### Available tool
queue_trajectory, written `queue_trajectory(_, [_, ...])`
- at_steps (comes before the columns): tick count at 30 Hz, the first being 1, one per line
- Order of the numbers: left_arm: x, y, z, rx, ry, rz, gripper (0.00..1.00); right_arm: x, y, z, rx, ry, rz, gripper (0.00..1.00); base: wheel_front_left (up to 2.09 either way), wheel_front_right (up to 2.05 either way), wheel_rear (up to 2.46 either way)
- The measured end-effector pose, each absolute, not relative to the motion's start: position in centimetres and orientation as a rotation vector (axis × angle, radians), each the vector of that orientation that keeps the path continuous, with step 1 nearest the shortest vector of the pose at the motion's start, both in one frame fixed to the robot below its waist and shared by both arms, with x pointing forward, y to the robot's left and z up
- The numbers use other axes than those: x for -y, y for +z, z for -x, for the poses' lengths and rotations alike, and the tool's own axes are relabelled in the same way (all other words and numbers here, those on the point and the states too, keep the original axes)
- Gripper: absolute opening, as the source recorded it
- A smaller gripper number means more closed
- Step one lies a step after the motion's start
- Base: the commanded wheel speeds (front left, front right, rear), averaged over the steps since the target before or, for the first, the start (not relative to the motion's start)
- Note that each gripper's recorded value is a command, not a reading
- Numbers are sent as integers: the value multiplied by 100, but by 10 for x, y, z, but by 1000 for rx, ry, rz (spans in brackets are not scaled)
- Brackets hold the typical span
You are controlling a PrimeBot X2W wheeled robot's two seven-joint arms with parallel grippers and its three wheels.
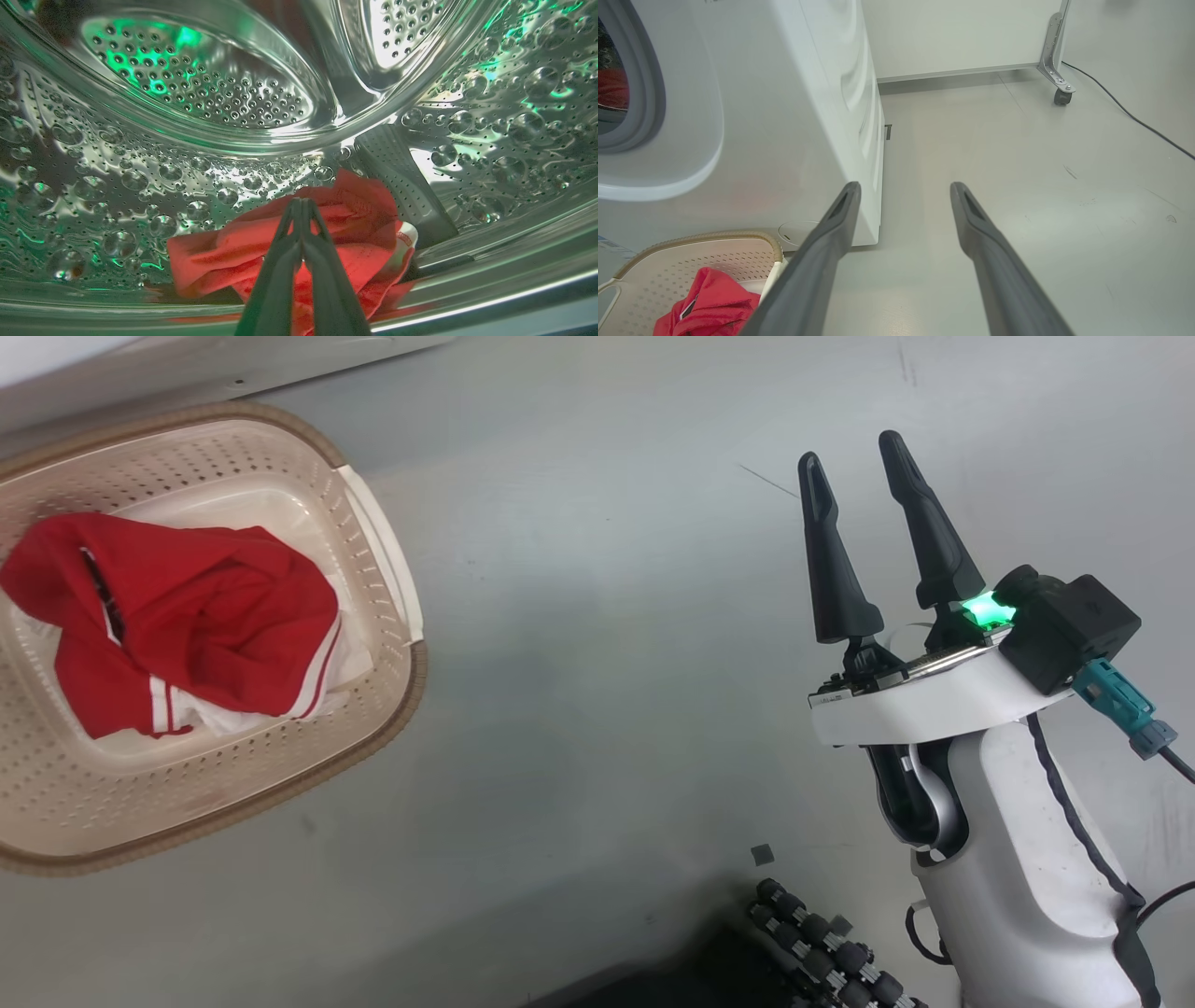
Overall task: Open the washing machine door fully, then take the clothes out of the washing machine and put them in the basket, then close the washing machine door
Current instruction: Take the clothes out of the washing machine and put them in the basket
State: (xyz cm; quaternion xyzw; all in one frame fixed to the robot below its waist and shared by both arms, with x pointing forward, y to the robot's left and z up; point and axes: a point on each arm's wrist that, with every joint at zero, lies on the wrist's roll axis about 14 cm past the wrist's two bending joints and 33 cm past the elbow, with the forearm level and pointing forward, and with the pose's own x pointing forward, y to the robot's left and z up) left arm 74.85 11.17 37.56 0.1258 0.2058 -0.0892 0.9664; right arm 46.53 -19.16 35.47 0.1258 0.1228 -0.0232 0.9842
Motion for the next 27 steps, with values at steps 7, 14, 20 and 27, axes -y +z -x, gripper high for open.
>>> queue_trajectory(7, [-113, 395, -741, -318, -173, -209, 0, 184, 356, -470, -238, -21, -250, 100, 0, 0, 0])
queue_trajectory(14, [-103, 419, -727, -181, -185, -125, 0, 180, 361, -474, -220, -2, -237, 100, 0, 0, 0])
queue_trajectory(20, [-90, 432, -696, -70, -199, -18, 0, 178, 371, -478, -191, 13, -216, 100, 0, 0, 0])
queue_trajectory(27, [-90, 433, -653, -18, -189, 44, 0, 175, 384, -480, -159, 25, -203, 100, 0, 0, 0])
